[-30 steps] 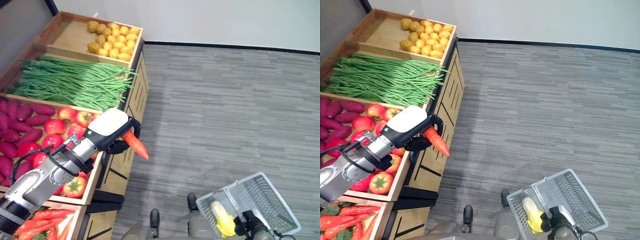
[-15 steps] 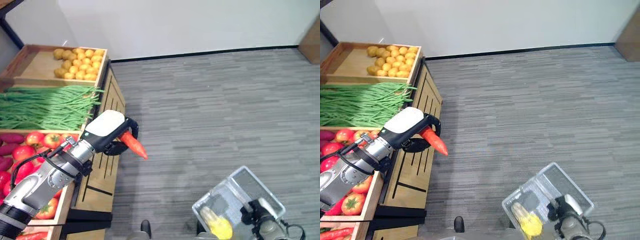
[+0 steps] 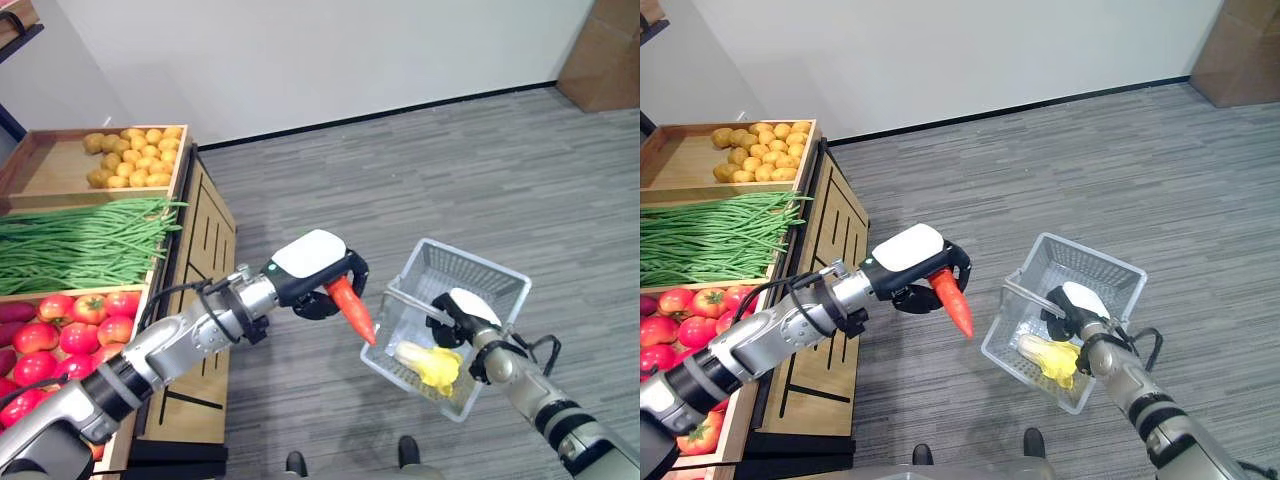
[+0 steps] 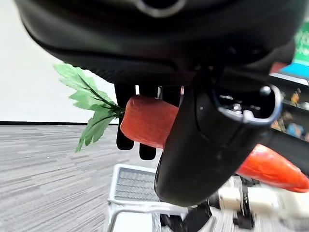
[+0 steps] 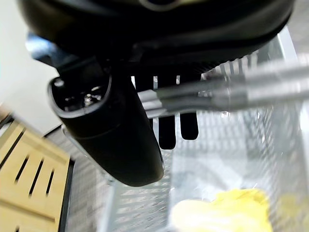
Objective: Get the vegetables into the basket
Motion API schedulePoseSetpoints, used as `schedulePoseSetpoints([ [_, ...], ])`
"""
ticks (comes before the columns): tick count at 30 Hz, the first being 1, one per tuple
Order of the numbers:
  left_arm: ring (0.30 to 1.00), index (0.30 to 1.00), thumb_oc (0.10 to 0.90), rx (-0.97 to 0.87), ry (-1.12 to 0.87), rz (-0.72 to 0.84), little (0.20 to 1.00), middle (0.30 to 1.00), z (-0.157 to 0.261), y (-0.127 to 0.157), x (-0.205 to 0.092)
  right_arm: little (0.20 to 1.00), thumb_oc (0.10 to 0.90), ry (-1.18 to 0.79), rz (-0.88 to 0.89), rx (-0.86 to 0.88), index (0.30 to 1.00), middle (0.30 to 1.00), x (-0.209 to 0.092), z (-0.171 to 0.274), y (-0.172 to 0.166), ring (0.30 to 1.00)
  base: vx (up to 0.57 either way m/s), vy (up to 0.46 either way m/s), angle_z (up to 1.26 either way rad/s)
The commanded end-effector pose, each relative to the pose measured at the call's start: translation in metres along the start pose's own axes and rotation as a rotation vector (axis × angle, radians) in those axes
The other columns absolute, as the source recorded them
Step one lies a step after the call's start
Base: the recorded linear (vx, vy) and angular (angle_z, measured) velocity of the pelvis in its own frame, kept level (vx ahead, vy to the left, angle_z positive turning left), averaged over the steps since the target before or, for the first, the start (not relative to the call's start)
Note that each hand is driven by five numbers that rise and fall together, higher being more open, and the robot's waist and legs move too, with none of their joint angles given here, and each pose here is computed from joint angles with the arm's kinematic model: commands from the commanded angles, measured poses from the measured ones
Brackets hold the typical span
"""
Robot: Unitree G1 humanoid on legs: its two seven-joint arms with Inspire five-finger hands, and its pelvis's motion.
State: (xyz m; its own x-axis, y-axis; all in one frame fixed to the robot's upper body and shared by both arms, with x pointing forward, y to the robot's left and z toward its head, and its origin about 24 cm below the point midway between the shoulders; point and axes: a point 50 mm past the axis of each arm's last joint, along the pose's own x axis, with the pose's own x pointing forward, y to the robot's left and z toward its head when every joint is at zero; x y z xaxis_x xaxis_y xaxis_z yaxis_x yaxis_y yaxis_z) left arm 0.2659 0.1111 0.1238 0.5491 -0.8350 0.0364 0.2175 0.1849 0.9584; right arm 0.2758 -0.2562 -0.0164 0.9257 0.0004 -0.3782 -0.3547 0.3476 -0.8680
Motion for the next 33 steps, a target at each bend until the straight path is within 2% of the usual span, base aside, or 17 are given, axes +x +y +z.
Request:
schedulePoseSetpoints([
  [1, 0.300, 0.300, 0.400, 0.089, -0.058, 0.093, 0.300, 0.300, 0.002, 0.034, 0.013, 0.300, 0.400, -0.221, -0.243, -0.021, 0.300, 0.300, 0.023, 0.055, -0.070, 0.300, 0.03, -0.016, 0.00],
  [13, 0.300, 0.300, 0.400, -0.030, -0.061, -0.017, 0.300, 0.300, 0.006, -0.011, 0.042, 0.300, 0.400, -0.378, -0.299, 0.112, 0.300, 0.300, 0.039, 0.125, -0.087, 0.300, 0.00, 0.000, 0.00],
  [17, 0.300, 0.300, 0.400, -0.026, 0.024, -0.059, 0.300, 0.300, -0.006, -0.033, 0.046, 0.300, 0.400, -0.518, -0.299, 0.258, 0.300, 0.300, 0.032, 0.165, -0.091, 0.300, 0.00, 0.004, -0.05],
  [18, 0.300, 0.300, 0.400, 0.001, 0.172, -0.076, 0.300, 0.300, -0.030, -0.050, 0.035, 0.300, 0.400, -0.626, -0.278, 0.359, 0.300, 0.300, 0.019, 0.185, -0.090, 0.300, 0.01, -0.007, -0.11],
  [33, 0.300, 0.300, 0.400, 0.085, 0.552, -0.098, 0.300, 0.300, -0.082, -0.078, -0.011, 0.300, 0.400, -0.807, -0.190, 0.469, 0.300, 0.300, -0.013, 0.206, -0.086, 0.300, 0.00, -0.002, -0.04],
])
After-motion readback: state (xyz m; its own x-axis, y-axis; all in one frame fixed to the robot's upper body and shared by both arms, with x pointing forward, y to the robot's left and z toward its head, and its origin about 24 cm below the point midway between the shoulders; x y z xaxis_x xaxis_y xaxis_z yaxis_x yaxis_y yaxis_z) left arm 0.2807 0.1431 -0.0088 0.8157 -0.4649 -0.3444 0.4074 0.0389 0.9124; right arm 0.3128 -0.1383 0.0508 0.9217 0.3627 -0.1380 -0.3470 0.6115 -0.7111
